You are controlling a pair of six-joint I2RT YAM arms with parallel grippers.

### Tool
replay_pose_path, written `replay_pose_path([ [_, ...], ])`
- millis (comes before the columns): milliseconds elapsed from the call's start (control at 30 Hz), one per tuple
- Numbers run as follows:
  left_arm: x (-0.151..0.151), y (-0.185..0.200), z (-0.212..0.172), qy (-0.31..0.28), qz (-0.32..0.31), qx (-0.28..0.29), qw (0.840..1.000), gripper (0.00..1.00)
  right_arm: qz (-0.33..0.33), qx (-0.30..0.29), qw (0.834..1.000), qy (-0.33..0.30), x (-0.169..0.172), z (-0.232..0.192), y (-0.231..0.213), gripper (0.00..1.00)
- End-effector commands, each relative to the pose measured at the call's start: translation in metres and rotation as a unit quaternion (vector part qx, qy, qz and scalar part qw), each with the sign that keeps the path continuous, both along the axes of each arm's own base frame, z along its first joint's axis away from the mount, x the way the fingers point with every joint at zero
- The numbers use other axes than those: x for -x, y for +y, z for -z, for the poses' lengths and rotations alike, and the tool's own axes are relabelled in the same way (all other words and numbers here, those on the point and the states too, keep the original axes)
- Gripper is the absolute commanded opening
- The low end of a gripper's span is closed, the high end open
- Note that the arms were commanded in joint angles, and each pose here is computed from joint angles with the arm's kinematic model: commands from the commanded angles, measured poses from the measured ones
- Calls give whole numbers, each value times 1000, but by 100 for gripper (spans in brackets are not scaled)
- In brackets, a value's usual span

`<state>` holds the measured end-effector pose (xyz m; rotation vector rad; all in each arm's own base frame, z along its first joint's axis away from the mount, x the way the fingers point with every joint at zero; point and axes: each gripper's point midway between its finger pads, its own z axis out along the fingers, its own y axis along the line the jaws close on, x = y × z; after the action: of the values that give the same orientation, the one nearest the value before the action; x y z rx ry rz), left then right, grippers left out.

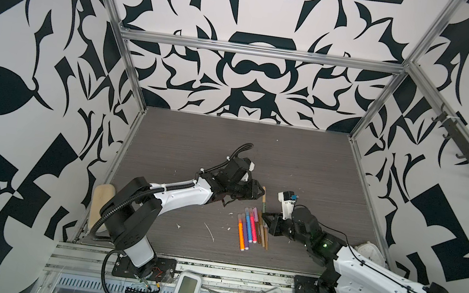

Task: Open the pen caps
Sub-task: 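Move the left gripper to the tan cap and close on it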

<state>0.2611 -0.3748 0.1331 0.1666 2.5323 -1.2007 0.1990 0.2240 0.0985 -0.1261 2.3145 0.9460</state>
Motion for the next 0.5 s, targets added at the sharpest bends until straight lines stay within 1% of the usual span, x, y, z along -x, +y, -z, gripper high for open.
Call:
replay_pose_path([
  [0, -1, -11, -2, 4, 8, 4, 1000, 46, -7, -7, 1000, -15, -6, -14, 6, 0],
  [233, 0, -20, 9, 14, 17, -7, 1000, 43, -7, -9, 1000, -17, -5, -14, 5, 0],
  [467, -4, -21, 15, 13, 17, -28, 999, 41, -13, -14, 1000, -17, -4, -14, 8, 0],
])
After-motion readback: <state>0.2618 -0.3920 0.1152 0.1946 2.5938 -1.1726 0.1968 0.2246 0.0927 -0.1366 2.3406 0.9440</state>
